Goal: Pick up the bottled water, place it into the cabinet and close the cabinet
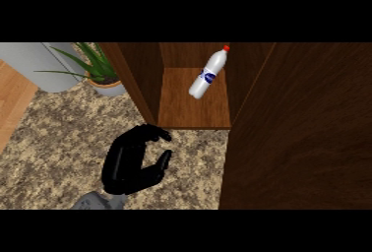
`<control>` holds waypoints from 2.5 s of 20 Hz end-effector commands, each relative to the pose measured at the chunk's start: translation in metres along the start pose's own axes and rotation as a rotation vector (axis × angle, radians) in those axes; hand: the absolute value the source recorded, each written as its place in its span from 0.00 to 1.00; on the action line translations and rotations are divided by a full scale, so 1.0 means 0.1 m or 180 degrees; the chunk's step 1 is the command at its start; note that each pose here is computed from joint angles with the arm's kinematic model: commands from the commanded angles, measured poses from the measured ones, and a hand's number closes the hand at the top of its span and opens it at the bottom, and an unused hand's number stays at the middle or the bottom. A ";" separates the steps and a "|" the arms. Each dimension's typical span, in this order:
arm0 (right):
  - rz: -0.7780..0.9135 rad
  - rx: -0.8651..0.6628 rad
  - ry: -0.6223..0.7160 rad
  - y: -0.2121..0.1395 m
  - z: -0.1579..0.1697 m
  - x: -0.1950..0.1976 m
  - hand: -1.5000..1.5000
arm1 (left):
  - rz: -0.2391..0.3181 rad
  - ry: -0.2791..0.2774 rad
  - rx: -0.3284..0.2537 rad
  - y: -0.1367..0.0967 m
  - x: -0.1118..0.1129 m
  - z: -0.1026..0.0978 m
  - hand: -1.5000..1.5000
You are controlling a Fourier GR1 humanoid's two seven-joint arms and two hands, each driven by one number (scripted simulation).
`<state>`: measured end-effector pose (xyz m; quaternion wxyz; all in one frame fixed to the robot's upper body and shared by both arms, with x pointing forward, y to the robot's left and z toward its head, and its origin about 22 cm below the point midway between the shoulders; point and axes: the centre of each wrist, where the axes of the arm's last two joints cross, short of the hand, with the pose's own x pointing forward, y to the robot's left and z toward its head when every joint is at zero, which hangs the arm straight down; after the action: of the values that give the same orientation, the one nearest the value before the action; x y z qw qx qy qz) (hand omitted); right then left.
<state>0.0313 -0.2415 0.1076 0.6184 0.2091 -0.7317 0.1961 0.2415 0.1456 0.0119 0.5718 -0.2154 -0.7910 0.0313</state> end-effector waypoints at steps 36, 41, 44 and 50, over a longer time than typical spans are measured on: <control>-0.0500 0.1467 -0.0317 0.56 -0.53 0.24 1.00 | 0.0122 -0.0105 0.0223 1.21 1.24 0.98 0.00; -0.0422 0.1526 -0.0295 0.54 -0.59 0.18 1.00 | 0.0153 -0.0036 0.0125 1.26 1.30 1.00 0.00; -0.0219 0.1610 -0.0200 0.47 -0.62 0.15 1.00 | 0.0127 -0.0078 0.0060 1.27 1.32 0.95 0.00; 0.0250 0.1895 -0.0183 0.34 -0.68 0.21 0.00 | 0.0145 -0.0003 -0.0038 1.30 1.36 0.95 0.00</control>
<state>0.0666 -0.1941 0.1238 0.5441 0.3303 -0.6929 0.3388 0.1592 0.3308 0.0595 0.5671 -0.2305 -0.7893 0.0473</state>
